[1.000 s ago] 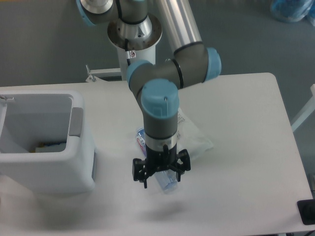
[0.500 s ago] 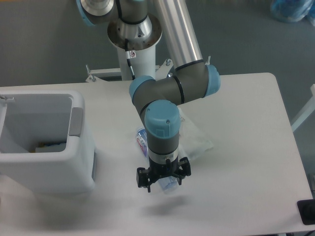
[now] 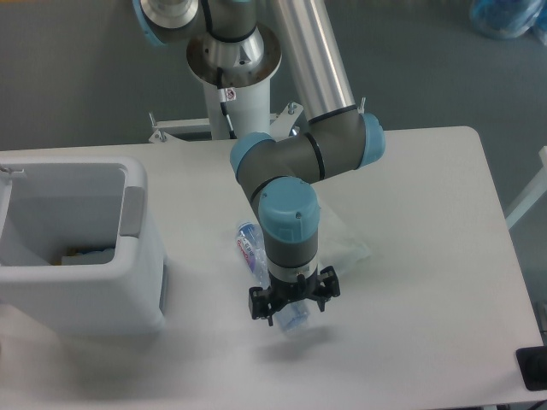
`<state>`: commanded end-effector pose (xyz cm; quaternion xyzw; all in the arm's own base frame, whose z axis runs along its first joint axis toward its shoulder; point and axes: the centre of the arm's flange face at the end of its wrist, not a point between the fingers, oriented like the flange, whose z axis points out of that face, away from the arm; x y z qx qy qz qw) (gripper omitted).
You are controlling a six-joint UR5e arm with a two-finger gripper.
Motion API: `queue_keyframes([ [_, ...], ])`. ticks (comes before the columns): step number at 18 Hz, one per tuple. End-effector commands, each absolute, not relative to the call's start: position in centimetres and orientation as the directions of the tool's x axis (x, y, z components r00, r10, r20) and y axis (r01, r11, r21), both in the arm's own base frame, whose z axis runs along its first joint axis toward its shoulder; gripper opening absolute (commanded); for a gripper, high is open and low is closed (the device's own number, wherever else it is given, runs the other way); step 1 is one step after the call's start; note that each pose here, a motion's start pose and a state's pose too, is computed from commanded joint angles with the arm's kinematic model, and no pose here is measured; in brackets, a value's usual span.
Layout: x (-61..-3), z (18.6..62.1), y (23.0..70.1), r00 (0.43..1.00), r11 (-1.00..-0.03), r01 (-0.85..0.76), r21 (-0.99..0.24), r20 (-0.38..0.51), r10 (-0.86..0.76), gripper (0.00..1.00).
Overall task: Place the trash in the trash can
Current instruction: 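Close the gripper around the bottle's body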
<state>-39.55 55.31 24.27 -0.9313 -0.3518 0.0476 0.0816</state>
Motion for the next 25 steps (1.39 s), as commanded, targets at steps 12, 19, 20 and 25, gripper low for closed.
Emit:
queue_keyframes([
  [12, -39.3, 21.6, 55.2, 0.749, -0.744, 0.653, -0.143, -0.027, 0.662, 1.0],
  [19, -39.0, 20.6, 55.2, 0.75, -0.745, 0.654, -0.129, -0.02, 0.661, 1.0],
  [20, -39.0, 20.6, 55.2, 0.75, -0.745, 0.654, -0.129, -0.02, 0.661, 1.0],
  [25, -39.2, 19.6, 55.3, 0.751, -0.747, 0.654, -0.118, -0.02, 0.66, 1.0],
])
